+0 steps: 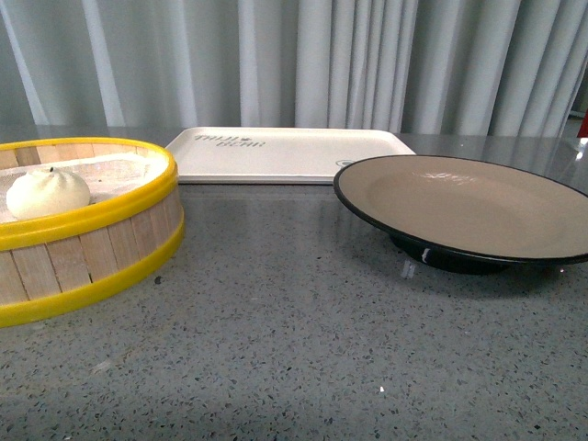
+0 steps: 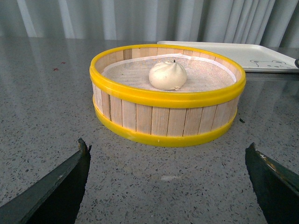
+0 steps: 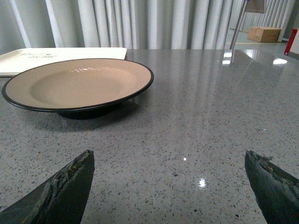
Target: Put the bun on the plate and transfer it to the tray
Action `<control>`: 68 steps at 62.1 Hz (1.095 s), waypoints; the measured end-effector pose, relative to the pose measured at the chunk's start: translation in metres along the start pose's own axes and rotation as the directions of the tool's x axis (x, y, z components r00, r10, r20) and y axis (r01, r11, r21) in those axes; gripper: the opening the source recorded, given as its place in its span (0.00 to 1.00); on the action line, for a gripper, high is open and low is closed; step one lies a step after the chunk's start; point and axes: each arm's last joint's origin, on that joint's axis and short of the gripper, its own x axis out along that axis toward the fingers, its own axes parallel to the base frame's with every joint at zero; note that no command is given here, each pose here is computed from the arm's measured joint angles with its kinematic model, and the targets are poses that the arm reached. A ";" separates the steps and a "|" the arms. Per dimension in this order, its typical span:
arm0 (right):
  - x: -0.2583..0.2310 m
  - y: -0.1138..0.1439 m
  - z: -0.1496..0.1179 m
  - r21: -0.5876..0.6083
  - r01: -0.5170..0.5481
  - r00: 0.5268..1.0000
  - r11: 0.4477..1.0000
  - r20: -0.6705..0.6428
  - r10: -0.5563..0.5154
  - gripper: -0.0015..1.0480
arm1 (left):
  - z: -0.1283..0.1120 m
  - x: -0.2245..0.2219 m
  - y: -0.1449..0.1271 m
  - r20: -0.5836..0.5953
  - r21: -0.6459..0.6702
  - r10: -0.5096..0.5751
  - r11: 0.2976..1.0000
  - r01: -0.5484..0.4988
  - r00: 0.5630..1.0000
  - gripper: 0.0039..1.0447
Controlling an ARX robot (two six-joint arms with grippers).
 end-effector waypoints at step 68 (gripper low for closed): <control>0.000 0.000 0.000 0.000 0.000 1.000 1.000 0.000 0.000 0.92 | -0.001 0.002 0.000 -0.236 -0.029 0.019 0.999 -0.027 0.971 0.94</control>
